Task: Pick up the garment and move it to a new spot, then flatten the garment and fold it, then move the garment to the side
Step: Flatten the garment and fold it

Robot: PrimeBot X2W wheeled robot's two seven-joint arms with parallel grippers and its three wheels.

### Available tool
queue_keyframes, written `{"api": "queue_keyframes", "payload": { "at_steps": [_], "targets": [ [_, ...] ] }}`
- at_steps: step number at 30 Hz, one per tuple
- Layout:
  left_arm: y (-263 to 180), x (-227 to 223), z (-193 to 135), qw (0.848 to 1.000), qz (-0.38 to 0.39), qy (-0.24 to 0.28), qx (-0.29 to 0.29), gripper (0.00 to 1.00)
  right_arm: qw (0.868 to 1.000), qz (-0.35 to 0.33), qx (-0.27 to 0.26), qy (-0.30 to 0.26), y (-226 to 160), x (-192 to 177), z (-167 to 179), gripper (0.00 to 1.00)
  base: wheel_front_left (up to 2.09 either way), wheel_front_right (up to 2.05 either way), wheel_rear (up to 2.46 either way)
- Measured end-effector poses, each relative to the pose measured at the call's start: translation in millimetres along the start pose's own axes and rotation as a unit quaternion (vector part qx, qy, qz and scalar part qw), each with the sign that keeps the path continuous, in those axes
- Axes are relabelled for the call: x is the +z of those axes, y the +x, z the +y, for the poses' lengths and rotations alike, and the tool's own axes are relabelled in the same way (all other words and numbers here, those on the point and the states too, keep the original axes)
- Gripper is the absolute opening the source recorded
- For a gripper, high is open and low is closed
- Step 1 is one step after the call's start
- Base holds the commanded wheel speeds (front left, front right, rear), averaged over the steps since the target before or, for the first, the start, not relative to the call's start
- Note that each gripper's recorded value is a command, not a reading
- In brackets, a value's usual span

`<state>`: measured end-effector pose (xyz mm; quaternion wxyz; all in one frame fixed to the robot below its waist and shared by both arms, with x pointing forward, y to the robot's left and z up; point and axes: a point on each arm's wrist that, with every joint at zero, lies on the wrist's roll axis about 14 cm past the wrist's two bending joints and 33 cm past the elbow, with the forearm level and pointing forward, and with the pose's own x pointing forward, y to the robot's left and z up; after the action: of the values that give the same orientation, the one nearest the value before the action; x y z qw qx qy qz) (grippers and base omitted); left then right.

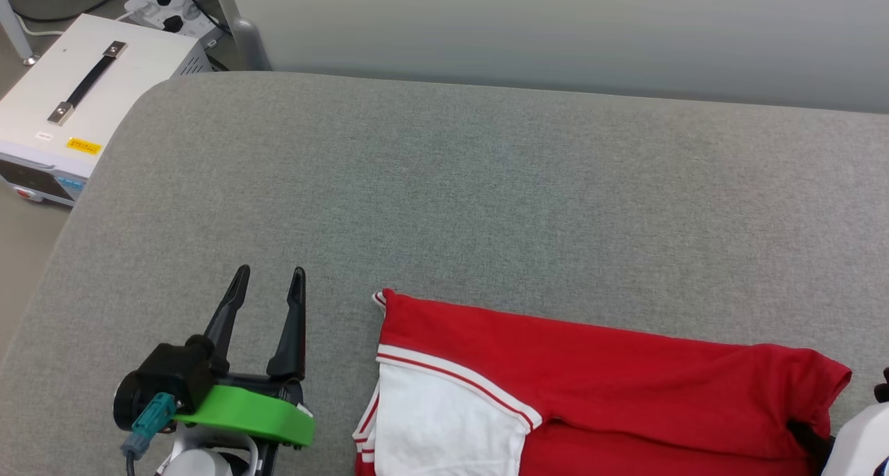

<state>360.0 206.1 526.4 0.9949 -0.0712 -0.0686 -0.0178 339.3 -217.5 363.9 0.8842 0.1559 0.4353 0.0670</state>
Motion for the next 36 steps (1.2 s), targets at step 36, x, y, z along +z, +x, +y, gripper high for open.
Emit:
{"api": "queue_keyframes", "payload": {
  "at_steps": [36],
  "targets": [
    [-15.3,10.3,-21.0,0.999,-0.018,-0.022,-0.023,1.0,0.987,-0.148,-0.008,-0.055,-61.9,56.0,13.0,0.0,0.0,0.0,0.0]
  ]
}}
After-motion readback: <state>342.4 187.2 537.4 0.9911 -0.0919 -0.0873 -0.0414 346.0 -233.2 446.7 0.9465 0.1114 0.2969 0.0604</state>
